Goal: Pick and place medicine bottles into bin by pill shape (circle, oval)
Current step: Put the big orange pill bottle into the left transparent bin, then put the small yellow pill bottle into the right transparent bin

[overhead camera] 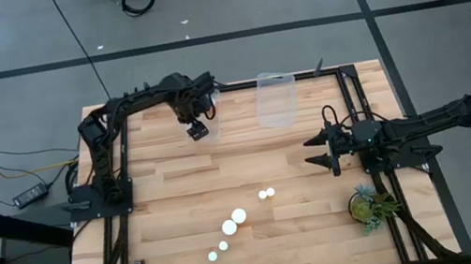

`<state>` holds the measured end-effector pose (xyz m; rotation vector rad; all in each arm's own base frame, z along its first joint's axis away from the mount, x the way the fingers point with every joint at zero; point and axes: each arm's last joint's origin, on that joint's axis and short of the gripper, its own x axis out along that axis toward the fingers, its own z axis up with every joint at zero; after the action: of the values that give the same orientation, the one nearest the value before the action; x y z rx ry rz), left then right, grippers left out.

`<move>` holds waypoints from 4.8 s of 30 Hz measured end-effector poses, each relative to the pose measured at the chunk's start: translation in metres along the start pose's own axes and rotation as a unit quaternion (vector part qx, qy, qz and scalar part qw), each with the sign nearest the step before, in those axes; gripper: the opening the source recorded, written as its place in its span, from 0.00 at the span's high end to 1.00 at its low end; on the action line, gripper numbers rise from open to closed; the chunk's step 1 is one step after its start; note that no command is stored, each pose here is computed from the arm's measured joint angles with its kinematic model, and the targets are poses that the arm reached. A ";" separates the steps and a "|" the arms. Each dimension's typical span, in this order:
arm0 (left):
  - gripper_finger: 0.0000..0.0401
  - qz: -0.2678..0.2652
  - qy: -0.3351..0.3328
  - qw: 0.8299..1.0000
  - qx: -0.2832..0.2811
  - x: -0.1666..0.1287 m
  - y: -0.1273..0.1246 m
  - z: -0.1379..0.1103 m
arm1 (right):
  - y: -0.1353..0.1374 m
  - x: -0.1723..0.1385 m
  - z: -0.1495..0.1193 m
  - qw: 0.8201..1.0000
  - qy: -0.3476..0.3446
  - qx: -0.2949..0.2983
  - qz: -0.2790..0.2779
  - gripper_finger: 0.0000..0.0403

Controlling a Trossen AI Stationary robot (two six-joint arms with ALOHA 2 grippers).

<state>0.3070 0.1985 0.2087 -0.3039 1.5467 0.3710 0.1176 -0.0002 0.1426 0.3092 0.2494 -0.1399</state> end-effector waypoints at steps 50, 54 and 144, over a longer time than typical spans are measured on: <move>0.29 -0.012 -0.203 0.971 0.129 -0.136 -0.121 0.026 | 0.000 0.000 0.000 1.000 0.000 0.000 0.000 0.24; 0.29 -0.017 -0.209 0.966 0.151 -0.137 -0.139 0.023 | 0.000 0.000 0.000 1.000 0.000 0.000 0.000 0.24; 0.29 -0.091 -0.145 0.932 0.319 -0.020 -0.309 0.031 | 0.000 0.000 0.000 1.000 0.003 0.000 -0.001 0.24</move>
<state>0.4642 -0.0703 0.2162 0.1176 1.2535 -0.2342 0.1177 -0.0002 0.1421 0.3085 0.2550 -0.1406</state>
